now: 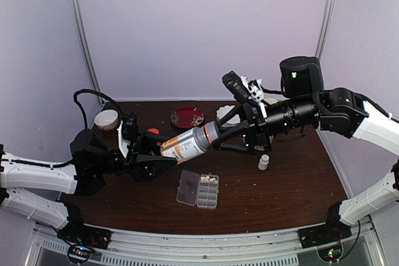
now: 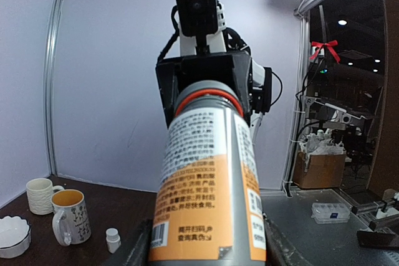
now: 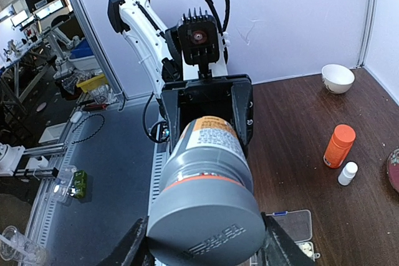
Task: Sort the pills into containers
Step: Close the lid of the pill bottle on the pill bottle.
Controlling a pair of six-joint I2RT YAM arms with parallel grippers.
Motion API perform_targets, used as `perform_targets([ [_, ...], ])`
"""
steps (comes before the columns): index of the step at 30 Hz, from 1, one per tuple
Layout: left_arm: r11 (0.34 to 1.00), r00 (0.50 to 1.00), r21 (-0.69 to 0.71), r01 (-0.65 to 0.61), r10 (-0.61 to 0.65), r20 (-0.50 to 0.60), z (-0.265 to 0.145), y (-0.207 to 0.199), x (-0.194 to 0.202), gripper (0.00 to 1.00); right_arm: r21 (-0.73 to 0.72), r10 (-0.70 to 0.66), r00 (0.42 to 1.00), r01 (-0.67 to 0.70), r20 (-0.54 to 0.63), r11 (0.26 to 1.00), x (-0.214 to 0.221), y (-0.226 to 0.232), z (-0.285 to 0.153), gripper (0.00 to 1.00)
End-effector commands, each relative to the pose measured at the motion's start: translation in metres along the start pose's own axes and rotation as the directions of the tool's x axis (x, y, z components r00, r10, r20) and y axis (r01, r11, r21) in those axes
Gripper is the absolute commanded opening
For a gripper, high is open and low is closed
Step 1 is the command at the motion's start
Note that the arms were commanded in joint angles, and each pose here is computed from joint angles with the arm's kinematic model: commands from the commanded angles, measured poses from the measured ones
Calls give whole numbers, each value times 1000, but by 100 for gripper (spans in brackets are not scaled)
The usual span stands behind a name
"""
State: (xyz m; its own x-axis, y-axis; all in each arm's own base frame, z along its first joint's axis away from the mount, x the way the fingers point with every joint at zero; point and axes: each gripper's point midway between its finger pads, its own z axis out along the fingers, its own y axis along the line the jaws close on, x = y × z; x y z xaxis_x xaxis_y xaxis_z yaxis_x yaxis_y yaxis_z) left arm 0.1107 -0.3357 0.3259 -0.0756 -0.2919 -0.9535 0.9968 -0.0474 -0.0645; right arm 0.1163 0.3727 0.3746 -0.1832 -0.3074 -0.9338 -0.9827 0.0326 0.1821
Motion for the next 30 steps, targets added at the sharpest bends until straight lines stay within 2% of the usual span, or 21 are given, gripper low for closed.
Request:
perform_targets([
  [1,999,998,20,-39,38,41,5,-3,-17,0,49,-80,996,82,-48,995,-2,-3,3,0],
  [9,999,1000,45,20,-21,14,11,-5,-17,0,31,-188,969,195,-161,980,14,0,14,0],
  [13,994,997,81,79,-79,-11,18,-7,-20,0,-59,-386,902,382,-193,922,35,12,15,0],
  [16,989,993,92,115,-113,-24,22,-8,-21,0,-69,-530,835,525,-152,848,37,15,14,0],
  [18,986,992,105,127,-126,-18,23,-9,-23,0,-80,-628,770,623,-116,778,36,17,13,0],
  [25,972,985,168,162,-171,36,26,-15,-35,0,-45,-767,642,766,-15,642,25,19,21,0],
  [27,965,980,187,184,-194,39,27,-16,-36,0,-6,-781,624,781,-13,624,21,17,23,0],
  [30,964,977,186,190,-204,60,26,-16,-37,0,40,-779,626,779,-17,626,15,14,25,0],
])
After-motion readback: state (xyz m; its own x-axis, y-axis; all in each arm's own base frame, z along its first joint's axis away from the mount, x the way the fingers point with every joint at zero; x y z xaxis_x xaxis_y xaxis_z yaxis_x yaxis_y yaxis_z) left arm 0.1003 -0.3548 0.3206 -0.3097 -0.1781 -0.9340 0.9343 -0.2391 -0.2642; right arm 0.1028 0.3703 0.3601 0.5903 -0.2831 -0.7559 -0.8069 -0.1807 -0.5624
